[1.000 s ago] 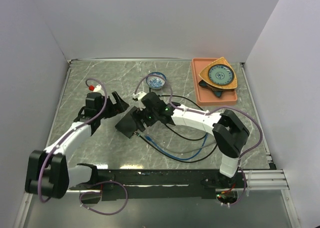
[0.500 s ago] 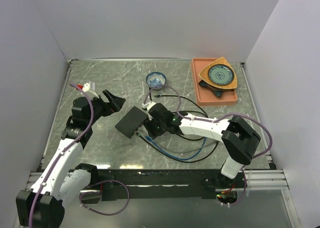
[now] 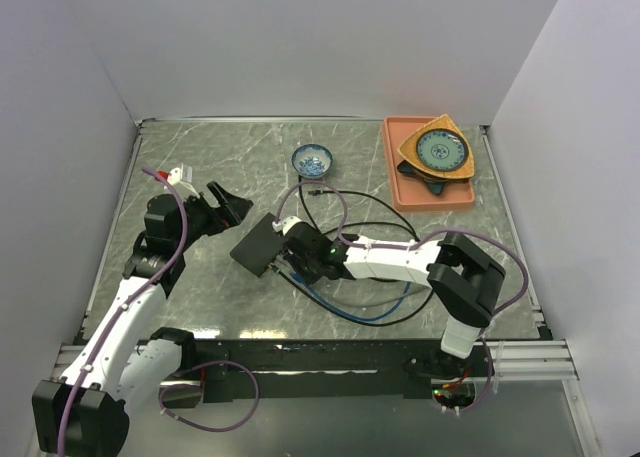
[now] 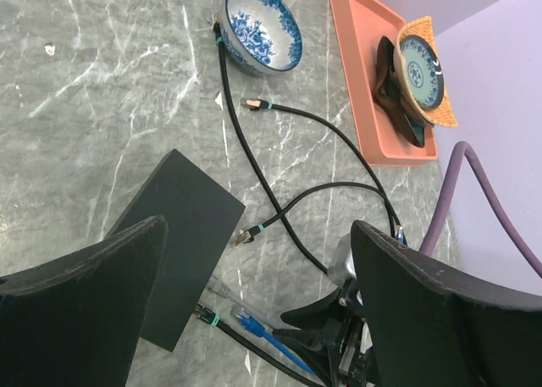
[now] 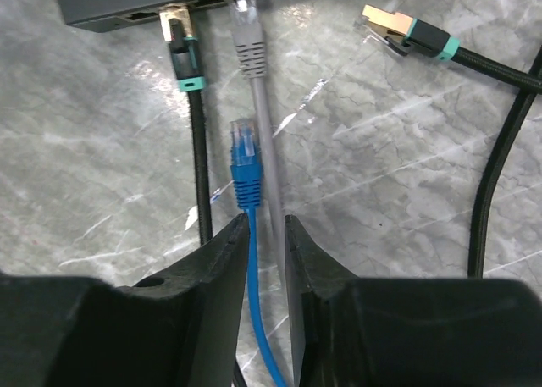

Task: Insert the plug into the switch port

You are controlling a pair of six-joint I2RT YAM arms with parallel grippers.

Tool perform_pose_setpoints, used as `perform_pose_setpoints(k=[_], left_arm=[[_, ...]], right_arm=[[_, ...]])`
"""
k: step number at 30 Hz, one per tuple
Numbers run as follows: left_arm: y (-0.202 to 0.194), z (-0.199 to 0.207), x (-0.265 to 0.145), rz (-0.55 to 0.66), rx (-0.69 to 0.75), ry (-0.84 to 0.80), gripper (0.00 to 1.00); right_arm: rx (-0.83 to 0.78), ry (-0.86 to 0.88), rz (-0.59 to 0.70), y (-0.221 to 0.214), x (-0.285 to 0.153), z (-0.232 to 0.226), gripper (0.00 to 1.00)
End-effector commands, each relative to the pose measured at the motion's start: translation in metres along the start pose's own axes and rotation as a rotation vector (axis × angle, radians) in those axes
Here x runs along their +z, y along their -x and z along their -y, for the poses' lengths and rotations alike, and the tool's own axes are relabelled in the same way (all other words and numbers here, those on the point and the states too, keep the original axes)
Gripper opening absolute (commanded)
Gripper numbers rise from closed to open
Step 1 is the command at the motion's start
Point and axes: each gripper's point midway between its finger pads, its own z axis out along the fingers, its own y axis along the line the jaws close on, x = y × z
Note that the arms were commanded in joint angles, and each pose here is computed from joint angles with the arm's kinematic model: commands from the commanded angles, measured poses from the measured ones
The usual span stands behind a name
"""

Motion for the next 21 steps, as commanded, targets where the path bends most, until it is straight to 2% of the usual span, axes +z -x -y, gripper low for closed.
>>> perform_pose_setpoints(k=[1,21], left_arm=[[0.015,0.017,-0.003,0.028,0.013,-0.048,0.96],[0.006,0.011,0.002,-0.006,0.009,-0.036,0.96]], right_arm=[[0.01,-0.025,0.037,0.017,-0.001,-0.003,0.31],[-0.028,-0.035,-0.032,-0.006,0.012,-0.02,0.3]])
